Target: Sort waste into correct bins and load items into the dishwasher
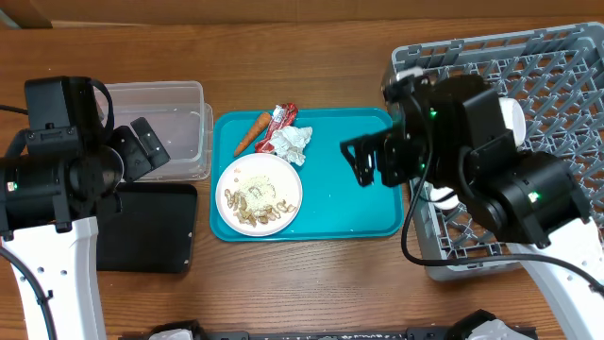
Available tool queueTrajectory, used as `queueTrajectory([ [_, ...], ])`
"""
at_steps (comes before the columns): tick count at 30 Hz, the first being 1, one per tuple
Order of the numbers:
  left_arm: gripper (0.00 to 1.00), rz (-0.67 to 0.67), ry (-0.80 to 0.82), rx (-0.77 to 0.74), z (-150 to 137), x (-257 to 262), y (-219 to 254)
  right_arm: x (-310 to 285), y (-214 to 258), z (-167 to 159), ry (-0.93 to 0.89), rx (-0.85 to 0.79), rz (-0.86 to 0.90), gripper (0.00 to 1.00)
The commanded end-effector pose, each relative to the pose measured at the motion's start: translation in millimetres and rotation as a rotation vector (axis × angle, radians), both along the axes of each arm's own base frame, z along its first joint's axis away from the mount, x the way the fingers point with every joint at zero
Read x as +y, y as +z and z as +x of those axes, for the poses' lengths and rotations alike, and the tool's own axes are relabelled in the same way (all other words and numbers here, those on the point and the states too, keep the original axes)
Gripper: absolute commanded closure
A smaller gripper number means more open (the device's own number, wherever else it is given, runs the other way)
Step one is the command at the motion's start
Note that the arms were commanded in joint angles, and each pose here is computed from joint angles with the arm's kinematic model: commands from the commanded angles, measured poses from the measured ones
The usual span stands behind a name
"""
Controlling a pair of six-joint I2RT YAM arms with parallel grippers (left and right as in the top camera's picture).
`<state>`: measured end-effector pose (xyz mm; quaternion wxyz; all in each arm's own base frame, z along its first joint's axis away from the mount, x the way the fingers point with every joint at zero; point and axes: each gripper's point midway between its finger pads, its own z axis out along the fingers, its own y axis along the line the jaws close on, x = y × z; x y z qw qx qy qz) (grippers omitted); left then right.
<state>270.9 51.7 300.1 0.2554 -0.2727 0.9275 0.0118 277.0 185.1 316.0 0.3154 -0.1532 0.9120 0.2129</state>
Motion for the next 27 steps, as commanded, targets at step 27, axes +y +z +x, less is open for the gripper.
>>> queueTrajectory([
  [27,0.0,-0.003,0.018,-0.013,2,2,3,-156,-68,-24,-0.459,-0.631,0.019,0.0],
])
